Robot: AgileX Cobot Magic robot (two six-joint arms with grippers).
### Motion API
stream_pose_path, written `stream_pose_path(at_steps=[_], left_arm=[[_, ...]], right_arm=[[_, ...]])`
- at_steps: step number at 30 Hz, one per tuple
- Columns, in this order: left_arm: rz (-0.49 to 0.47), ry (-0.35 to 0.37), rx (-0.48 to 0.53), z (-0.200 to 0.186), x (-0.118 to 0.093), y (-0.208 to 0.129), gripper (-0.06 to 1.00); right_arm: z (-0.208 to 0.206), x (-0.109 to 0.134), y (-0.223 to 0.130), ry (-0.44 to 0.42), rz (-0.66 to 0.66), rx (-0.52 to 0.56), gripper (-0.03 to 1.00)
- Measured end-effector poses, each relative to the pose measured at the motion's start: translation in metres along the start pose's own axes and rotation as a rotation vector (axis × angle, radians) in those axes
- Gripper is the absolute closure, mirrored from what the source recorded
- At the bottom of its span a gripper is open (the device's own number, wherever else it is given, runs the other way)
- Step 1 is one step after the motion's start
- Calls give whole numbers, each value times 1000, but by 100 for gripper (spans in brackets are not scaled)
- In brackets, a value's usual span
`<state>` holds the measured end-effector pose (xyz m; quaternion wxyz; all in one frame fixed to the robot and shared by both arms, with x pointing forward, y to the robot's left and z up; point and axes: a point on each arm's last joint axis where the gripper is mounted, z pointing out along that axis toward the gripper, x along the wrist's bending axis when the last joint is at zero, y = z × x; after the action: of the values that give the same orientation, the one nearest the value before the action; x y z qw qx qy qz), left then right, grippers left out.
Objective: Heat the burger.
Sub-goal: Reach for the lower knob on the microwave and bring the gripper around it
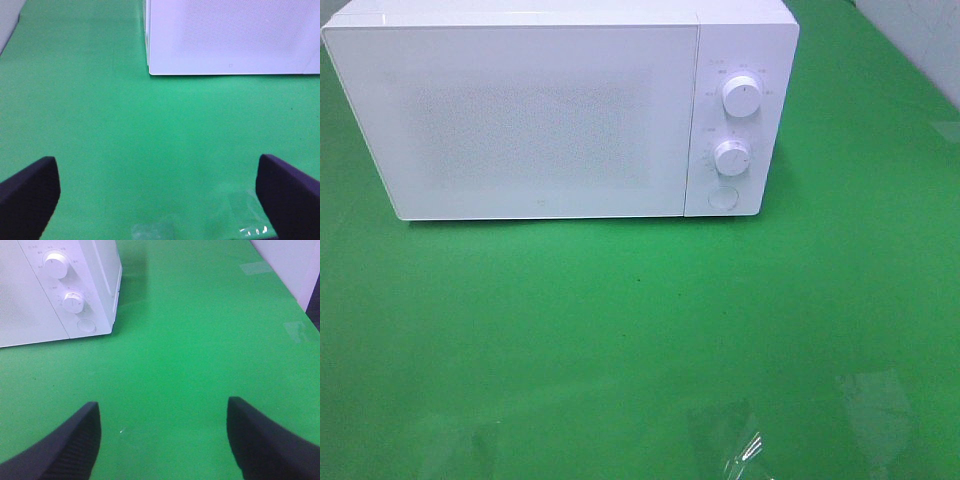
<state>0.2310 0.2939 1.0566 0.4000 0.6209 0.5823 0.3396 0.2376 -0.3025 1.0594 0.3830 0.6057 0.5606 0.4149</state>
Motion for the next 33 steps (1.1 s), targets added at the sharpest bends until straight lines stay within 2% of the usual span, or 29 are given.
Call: stream_pose_path(at_steps=[1,5,33], left_arm=[[-12,26,-7,-1,0,0,-4],[-20,40,-8,-1,0,0,-4],[-20,40,-8,-1,0,0,-4]], right_arm=[[0,0,0,0,0,0,29],[0,0,0,0,0,0,29],[0,0,0,0,1,0,29]])
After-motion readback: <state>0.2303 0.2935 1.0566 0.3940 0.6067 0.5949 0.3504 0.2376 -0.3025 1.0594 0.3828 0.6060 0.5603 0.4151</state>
